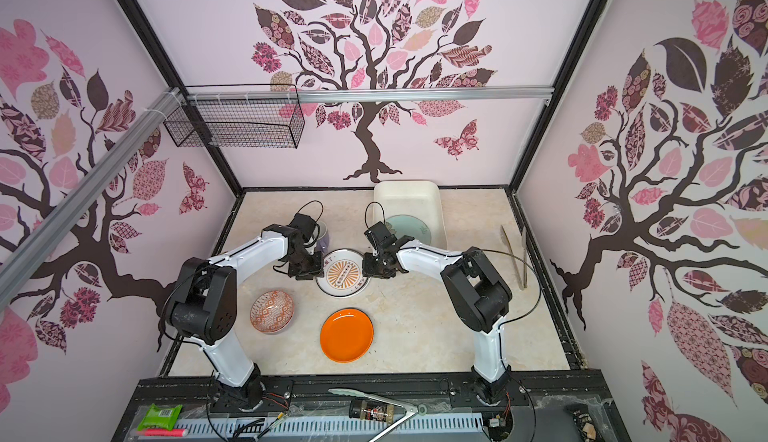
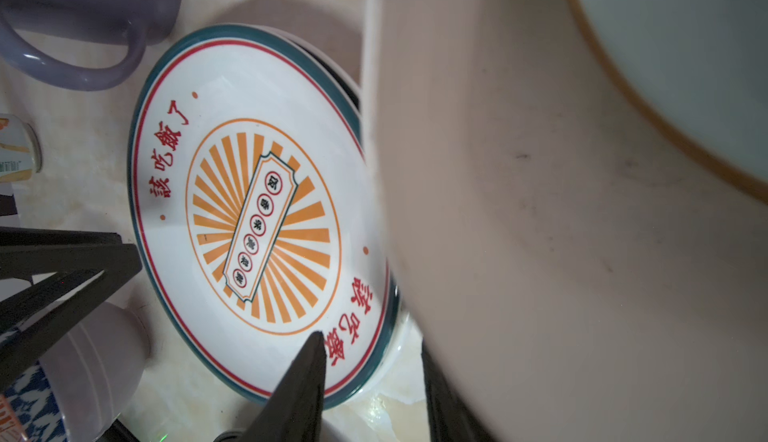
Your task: Place the mixed dishes into the plastic bin
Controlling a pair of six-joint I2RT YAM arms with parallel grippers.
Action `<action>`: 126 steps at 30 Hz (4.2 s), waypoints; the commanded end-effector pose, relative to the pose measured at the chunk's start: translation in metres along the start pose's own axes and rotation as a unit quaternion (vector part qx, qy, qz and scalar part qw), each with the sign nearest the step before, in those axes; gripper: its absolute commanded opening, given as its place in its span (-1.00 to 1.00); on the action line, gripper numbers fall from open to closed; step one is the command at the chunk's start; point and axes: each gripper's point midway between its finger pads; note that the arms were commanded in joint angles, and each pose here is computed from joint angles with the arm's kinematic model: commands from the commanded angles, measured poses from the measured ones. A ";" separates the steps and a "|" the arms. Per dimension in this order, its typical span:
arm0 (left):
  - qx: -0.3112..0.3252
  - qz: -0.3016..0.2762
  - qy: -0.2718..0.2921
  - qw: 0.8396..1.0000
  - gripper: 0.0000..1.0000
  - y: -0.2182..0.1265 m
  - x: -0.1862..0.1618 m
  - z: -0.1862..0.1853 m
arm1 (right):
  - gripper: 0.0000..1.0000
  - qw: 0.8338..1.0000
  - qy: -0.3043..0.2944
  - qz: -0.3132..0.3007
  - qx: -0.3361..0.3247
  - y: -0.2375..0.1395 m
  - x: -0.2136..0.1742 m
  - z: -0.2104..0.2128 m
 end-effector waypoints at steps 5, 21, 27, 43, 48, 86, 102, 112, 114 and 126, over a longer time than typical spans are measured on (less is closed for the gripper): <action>-0.007 -0.008 -0.002 1.000 -0.44 0.002 0.011 -0.003 | -0.18 0.999 -0.010 0.017 -0.035 0.015 -0.006 -0.014; -0.019 0.005 0.022 1.000 -0.92 0.007 0.004 -0.021 | -0.19 0.999 -0.012 0.024 -0.037 0.017 -0.015 -0.017; -0.016 0.013 0.038 0.999 -0.99 0.011 -0.006 -0.032 | -0.19 0.999 -0.014 0.020 -0.035 0.014 -0.015 -0.016; -0.016 0.027 0.041 0.999 -1.00 0.021 -0.027 -0.037 | -0.33 0.999 -0.019 0.032 -0.030 0.015 -0.036 -0.014; -0.017 0.016 0.042 0.999 -1.00 0.011 -0.026 -0.039 | -0.17 0.997 -0.039 -0.001 -0.059 -0.006 -0.026 -0.022; -0.046 -0.001 0.045 0.998 -0.84 0.008 -0.004 -0.057 | -0.11 0.999 0.046 -0.007 -0.021 -0.048 -0.022 -0.068; -0.075 0.003 0.041 0.996 -0.93 0.023 -0.004 -0.073 | -0.13 0.999 0.047 0.005 -0.020 -0.043 -0.031 -0.073; -0.082 0.026 0.045 0.995 -0.97 0.038 -0.008 -0.078 | -0.13 0.999 0.043 0.003 -0.024 -0.044 -0.029 -0.072; -0.083 0.020 0.050 0.995 -0.98 0.032 -0.006 -0.080 | -0.13 0.999 0.042 0.003 -0.026 -0.044 -0.029 -0.073; -0.009 -0.045 0.075 0.996 -0.30 -0.019 -0.005 -0.054 | -0.03 0.999 0.025 0.002 -0.026 -0.047 -0.023 -0.066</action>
Point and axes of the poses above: each gripper's point midway between its finger pads, its own y axis out along the fingers, its own z axis along the line the jaws close on, x = y × z, and after that the axes turned 12 degrees about y, right-handed
